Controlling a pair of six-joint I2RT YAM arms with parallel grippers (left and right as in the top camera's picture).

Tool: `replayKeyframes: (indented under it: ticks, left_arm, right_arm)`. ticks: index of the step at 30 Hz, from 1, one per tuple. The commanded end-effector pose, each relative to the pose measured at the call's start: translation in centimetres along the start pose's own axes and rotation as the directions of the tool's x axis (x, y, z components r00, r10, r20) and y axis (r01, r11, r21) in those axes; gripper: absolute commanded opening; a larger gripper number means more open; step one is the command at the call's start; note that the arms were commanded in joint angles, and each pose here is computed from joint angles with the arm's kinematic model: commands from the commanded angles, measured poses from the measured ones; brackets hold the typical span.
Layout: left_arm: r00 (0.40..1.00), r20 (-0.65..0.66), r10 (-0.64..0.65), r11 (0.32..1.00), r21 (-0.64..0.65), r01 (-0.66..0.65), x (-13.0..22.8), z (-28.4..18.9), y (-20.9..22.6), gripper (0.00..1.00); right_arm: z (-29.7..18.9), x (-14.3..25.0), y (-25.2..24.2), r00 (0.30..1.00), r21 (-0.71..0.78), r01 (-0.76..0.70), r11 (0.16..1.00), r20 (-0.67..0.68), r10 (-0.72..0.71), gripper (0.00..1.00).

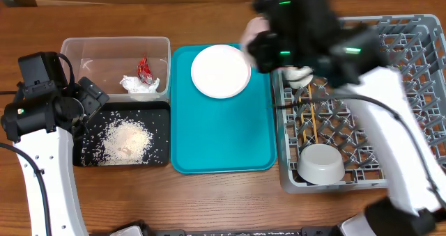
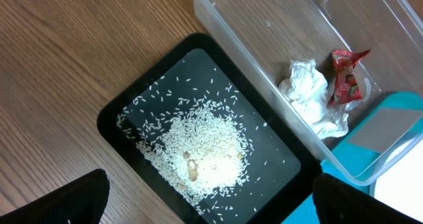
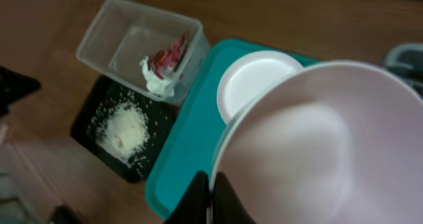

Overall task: Sort waste into correct bins and load items into the dishwasher
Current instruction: 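Carry the pink bowl into the rack's middle and release it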

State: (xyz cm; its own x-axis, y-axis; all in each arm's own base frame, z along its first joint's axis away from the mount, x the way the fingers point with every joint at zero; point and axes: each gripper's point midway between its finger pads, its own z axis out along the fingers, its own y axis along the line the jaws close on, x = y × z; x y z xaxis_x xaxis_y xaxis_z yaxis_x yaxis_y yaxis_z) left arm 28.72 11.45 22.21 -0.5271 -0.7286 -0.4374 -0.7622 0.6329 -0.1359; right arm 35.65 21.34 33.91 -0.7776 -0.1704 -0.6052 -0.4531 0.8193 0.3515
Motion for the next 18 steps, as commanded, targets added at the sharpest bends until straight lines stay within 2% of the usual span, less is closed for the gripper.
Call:
replayKeyframes:
  ticks: [1, 3, 6, 10, 14, 18]
  left_arm:
    - [1.000, 0.005, -0.012, 1.000, 0.010, 0.012, -0.3, -0.2, -0.3, 1.00]
    - [1.000, 0.005, -0.012, 1.000, 0.010, 0.012, -0.3, -0.2, -0.3, 1.00]
    - [1.000, 0.005, -0.012, 1.000, 0.010, 0.012, -0.3, -0.2, -0.3, 1.00]
    - [1.000, 0.005, -0.012, 1.000, 0.010, 0.011, -0.3, -0.2, -0.3, 1.00]
    - [1.000, 0.005, -0.012, 1.000, 0.010, 0.011, -0.3, -0.2, -0.3, 1.00]
    - [1.000, 0.005, -0.011, 1.000, 0.010, 0.011, -0.3, -0.2, -0.3, 1.00]
  right_arm:
    - [-0.5, 1.2, -1.5, 0.987, -0.116, -0.148, 0.982, -0.086, 0.138, 0.04]
    - [-1.2, 1.9, -2.9, 0.970, -0.156, -0.228, 0.961, -0.121, 0.210, 0.04]
    - [-2.2, 2.7, -3.7, 0.948, -0.307, -0.313, 0.899, -0.166, 0.273, 0.04]
    - [-3.7, 3.3, -4.7, 0.920, -0.547, -0.389, 0.741, -0.186, 0.346, 0.04]
    - [-3.8, 5.0, -7.9, 0.879, -0.657, -0.439, 0.613, -0.175, 0.443, 0.04]
    - [-2.7, 7.6, -10.6, 0.832, -0.708, -0.475, 0.524, -0.166, 0.530, 0.04]
